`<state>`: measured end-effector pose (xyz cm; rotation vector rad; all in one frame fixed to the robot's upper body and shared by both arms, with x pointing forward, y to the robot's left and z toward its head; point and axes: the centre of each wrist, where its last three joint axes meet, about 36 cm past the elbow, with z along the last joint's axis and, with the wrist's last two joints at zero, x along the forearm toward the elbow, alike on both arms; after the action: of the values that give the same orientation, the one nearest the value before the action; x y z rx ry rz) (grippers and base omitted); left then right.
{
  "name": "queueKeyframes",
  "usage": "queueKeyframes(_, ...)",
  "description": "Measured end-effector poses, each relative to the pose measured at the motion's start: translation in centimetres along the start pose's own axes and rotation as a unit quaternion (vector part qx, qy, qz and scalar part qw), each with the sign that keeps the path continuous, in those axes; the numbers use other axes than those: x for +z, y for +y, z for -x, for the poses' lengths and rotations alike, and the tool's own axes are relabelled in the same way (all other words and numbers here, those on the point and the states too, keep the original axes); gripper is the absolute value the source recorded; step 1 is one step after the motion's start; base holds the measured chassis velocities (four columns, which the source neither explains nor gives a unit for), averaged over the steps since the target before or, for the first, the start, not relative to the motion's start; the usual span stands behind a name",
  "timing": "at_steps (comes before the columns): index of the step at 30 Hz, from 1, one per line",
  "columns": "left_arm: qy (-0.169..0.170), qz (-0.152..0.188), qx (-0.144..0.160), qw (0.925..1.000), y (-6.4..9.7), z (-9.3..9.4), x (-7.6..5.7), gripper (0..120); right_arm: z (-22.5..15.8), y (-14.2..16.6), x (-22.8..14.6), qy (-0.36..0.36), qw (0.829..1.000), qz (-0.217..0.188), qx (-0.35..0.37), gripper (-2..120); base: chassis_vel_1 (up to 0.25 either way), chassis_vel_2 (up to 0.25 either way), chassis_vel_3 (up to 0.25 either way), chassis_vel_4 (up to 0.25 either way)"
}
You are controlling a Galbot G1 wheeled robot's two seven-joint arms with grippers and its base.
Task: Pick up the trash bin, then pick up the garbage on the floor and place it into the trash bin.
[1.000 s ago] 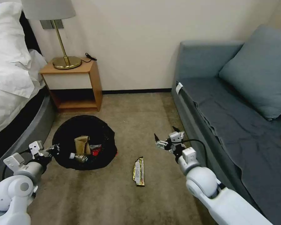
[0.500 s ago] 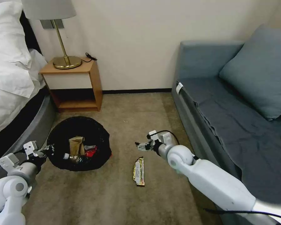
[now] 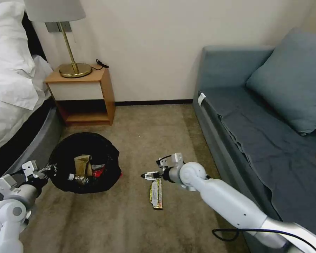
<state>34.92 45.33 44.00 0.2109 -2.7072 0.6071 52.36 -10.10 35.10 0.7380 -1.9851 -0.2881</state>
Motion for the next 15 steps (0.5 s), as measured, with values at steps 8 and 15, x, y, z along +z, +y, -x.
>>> queueKeyframes(8, 0.001, -0.001, 0.002, 1.0000, 0.0, 0.0, 0.1, 4, 1.4, -0.6, 0.6, 0.034, 0.999, 0.003, 0.041, 100, 0.000, 0.000, 0.000, 0.000)
queueKeyframes(15, 0.002, -0.006, 0.001, 1.0000, -0.1, -0.1, 0.6, 4, 2.8, -1.4, 1.5, 0.051, 0.996, 0.000, 0.072, 100, 0.000, 0.000, 0.000, 0.000)
